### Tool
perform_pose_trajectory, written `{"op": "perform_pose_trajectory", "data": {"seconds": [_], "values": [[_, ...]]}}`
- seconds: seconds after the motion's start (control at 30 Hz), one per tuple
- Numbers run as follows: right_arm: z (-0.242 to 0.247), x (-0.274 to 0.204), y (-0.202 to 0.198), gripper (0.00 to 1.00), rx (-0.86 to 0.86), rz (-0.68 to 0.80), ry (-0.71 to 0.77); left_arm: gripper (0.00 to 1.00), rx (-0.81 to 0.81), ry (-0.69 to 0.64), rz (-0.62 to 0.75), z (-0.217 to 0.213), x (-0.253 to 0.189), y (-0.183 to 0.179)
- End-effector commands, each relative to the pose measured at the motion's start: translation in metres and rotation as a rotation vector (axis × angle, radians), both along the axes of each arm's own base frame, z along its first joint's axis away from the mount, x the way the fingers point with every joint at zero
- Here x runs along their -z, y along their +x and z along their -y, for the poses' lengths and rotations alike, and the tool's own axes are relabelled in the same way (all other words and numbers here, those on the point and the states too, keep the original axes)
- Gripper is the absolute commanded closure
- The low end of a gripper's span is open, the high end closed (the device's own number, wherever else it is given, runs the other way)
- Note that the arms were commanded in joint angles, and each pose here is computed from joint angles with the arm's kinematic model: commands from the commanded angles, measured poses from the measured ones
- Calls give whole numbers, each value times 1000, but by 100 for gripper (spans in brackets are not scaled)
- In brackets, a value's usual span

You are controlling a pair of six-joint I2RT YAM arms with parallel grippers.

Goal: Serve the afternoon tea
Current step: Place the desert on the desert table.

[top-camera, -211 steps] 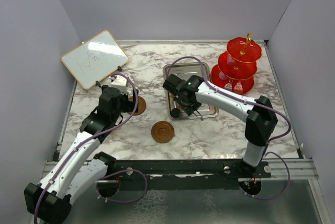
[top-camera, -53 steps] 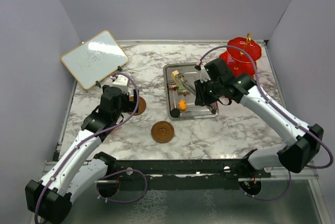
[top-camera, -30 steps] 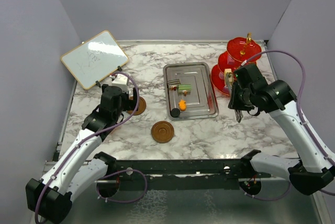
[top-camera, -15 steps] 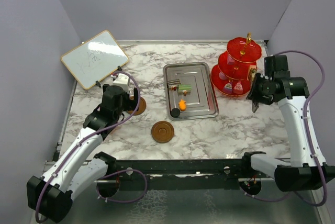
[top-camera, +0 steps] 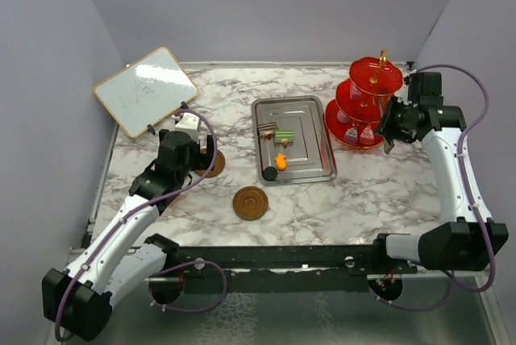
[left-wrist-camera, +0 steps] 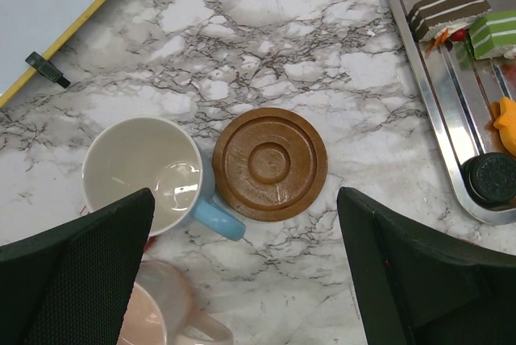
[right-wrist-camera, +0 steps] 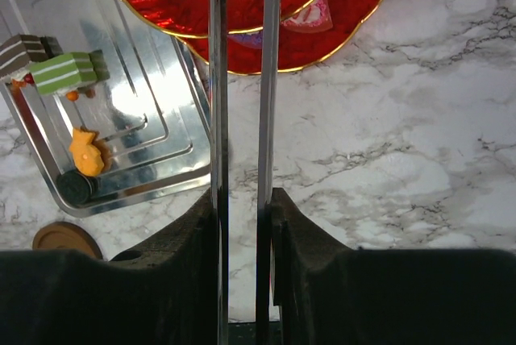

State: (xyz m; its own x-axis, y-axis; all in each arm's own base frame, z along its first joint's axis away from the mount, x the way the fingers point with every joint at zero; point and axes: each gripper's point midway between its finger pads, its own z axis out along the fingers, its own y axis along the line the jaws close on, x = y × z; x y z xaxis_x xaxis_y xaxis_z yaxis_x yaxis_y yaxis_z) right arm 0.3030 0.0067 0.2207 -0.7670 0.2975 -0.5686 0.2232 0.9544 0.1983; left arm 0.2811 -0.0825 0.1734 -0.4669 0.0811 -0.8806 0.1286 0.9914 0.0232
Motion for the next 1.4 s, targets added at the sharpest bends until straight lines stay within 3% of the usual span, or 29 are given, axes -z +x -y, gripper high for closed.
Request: {"op": "perform_pose_trajectory", "data": {"seconds": [0.0,0.6,1.03,1.37], "values": [[2,-3,23,78,-22,80,11,1,5,-13,13,3,-1,4],[6,29,41,77,-96,79,32,1,16,-7,-11,5,6,5],[12,31,38,64,-77,69,5,1,23,-6,-26,8,10,6],[10,22,31,60,-76,71,13,1,29,-7,-28,9,10,6]]}}
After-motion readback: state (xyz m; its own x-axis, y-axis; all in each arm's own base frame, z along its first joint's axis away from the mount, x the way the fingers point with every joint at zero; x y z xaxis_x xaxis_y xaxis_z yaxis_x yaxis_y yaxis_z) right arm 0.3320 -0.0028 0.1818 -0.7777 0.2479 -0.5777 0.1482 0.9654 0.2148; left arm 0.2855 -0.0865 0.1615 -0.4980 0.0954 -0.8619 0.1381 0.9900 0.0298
